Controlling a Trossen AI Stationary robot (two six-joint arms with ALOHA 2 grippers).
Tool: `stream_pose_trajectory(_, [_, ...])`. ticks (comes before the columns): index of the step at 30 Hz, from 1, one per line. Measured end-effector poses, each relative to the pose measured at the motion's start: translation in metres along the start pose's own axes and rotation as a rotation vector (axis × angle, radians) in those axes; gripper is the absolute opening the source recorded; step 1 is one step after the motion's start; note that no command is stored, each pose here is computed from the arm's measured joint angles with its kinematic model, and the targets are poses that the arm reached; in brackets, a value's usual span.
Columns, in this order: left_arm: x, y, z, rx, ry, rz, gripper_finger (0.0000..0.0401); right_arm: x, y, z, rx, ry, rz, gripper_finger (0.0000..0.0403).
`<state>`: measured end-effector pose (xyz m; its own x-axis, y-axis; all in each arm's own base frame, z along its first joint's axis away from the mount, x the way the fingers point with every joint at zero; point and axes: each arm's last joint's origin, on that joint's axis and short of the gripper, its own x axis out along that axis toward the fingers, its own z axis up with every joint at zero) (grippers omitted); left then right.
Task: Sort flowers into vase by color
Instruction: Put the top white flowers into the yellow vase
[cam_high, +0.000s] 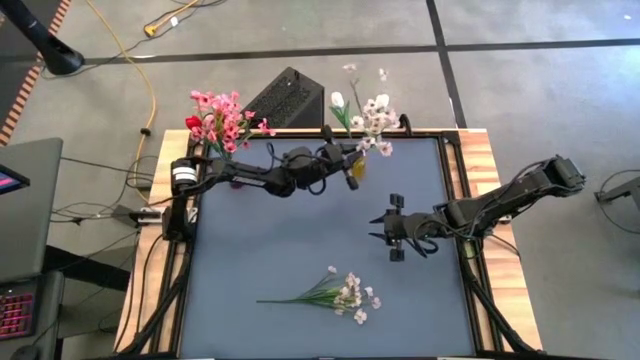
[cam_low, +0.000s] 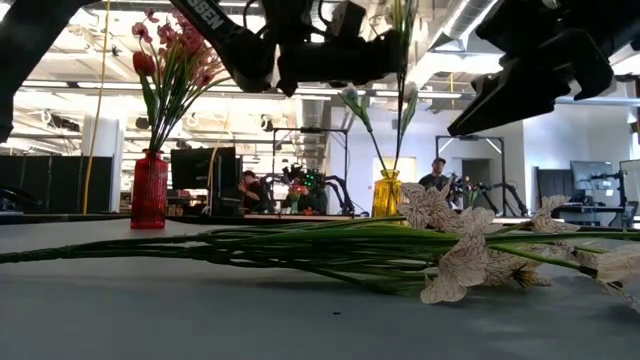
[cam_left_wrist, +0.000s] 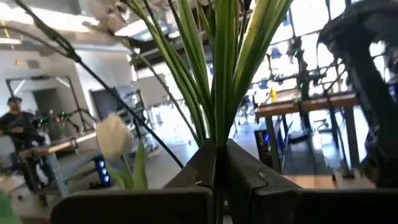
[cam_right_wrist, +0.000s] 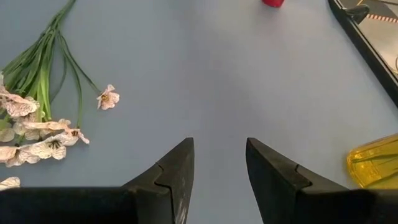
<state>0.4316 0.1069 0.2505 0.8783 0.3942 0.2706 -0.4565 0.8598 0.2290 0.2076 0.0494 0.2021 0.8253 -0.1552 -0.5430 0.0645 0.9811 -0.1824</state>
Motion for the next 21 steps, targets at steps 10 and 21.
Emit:
stream_pose_trajectory(10, [0.002,0.011,-0.009,-0.028,0.056,0.026,0.0,0.0,0.0,0.0,0.001,0.0,0.005,0.017])
stream_pose_trajectory(21, [0.002,0.014,-0.027,-0.073,0.177,0.028,0.0,0.0,0.001,0.0,0.008,0.001,0.026,0.017])
